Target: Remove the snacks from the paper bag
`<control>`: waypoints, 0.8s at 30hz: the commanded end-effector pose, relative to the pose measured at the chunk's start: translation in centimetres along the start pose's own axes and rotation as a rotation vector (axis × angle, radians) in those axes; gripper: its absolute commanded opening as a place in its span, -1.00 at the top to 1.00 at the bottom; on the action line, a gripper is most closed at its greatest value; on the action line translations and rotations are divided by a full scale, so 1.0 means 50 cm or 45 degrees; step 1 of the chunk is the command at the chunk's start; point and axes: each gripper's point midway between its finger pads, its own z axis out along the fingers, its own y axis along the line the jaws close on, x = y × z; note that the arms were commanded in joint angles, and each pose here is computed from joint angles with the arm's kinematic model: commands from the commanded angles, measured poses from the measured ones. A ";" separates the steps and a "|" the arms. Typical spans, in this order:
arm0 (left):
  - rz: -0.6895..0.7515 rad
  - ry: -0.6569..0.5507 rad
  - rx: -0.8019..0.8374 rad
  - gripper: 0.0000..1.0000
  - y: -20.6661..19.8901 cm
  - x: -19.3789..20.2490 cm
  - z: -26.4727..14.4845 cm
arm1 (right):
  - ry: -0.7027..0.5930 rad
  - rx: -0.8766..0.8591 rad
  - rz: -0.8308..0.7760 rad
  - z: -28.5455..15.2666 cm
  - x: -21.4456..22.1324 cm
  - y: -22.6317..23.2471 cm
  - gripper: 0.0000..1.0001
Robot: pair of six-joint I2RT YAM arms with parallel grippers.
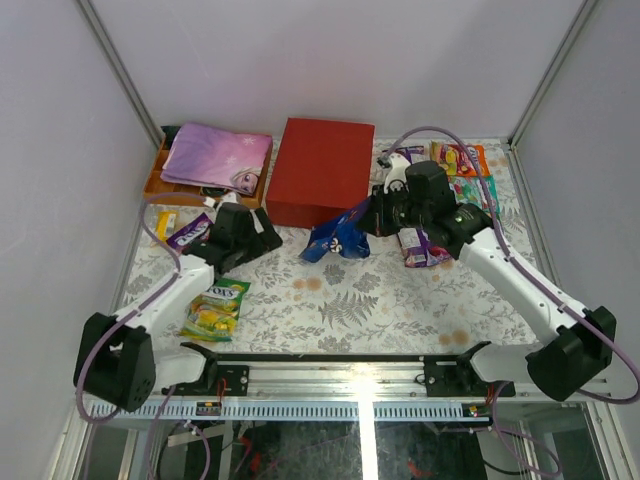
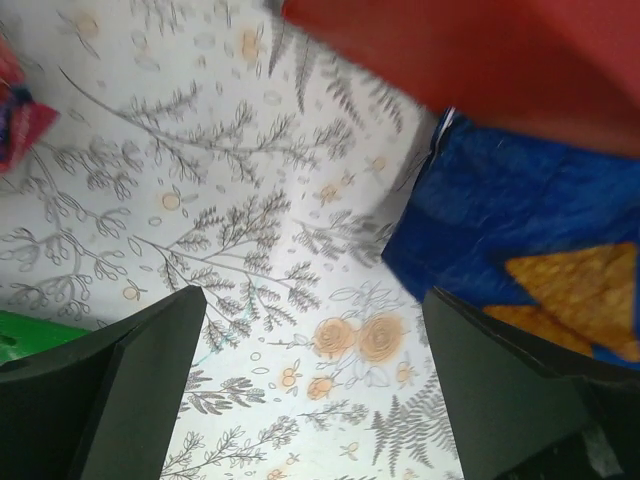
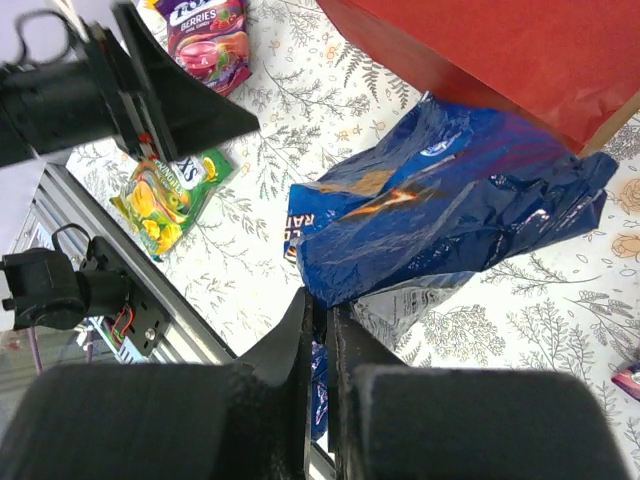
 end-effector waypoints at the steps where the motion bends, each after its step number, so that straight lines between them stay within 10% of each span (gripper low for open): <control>1: -0.017 -0.104 -0.016 -0.81 -0.003 -0.064 -0.054 | 0.180 0.030 -0.046 0.002 0.059 0.003 1.00; 15: -0.070 -0.243 -0.043 -0.87 0.039 -0.170 -0.169 | 0.013 -0.420 -0.324 0.087 -0.080 0.341 1.00; 24: -0.081 -0.176 -0.024 -0.87 0.051 -0.151 -0.144 | 0.182 -0.090 -0.181 0.154 0.147 0.083 0.94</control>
